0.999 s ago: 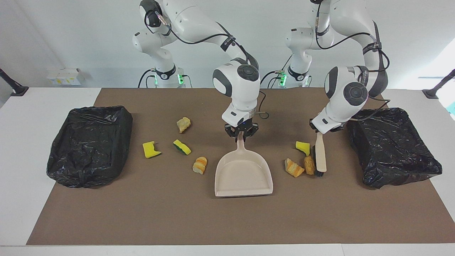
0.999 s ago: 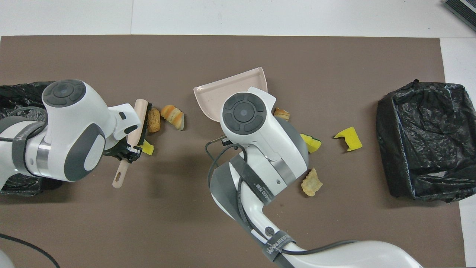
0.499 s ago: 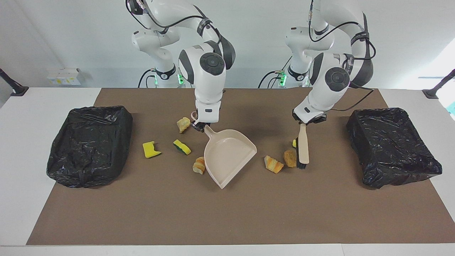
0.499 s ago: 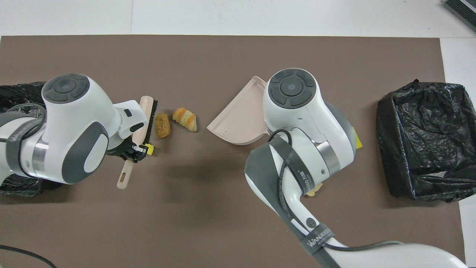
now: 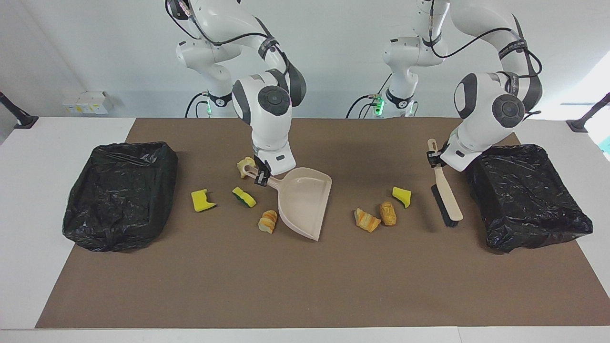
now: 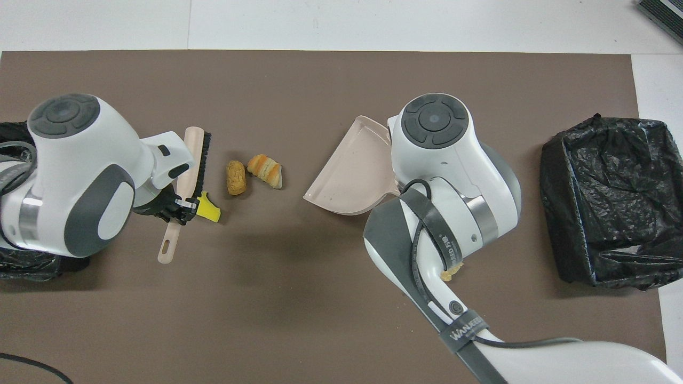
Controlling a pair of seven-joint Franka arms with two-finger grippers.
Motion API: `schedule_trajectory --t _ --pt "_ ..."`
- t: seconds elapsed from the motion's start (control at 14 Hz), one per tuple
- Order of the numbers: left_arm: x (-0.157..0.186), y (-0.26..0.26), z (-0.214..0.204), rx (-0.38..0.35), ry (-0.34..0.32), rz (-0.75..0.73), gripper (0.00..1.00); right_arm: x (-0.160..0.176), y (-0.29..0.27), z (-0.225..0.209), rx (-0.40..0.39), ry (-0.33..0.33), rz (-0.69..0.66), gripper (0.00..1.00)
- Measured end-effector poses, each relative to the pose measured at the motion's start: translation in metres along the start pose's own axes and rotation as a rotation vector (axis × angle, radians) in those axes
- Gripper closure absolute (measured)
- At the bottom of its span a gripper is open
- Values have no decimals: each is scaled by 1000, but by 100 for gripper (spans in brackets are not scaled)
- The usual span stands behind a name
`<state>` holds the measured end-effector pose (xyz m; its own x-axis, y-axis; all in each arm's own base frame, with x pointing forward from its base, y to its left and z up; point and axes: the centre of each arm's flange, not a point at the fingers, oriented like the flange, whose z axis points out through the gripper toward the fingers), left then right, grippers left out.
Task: Sweep and dump trash in bin
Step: 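Sweep the bread pieces into the dustpan with the left gripper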
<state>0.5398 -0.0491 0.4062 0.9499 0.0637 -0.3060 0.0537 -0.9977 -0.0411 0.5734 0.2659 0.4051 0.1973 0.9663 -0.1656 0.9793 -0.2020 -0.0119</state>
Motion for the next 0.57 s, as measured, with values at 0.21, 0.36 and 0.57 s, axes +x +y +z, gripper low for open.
schedule_trajectory --t 0.21,0.36,0.57 --pt "-4 14 36 4 -4 -53 74 6 -7 18 -27 1 -95 68" --pt "-9 43 52 10 9 -21 74 5 -7 17 -41 1 -116 68" --pt "-19 92 61 -26 42 18 74 5 -8 18 -41 -2 -122 68"
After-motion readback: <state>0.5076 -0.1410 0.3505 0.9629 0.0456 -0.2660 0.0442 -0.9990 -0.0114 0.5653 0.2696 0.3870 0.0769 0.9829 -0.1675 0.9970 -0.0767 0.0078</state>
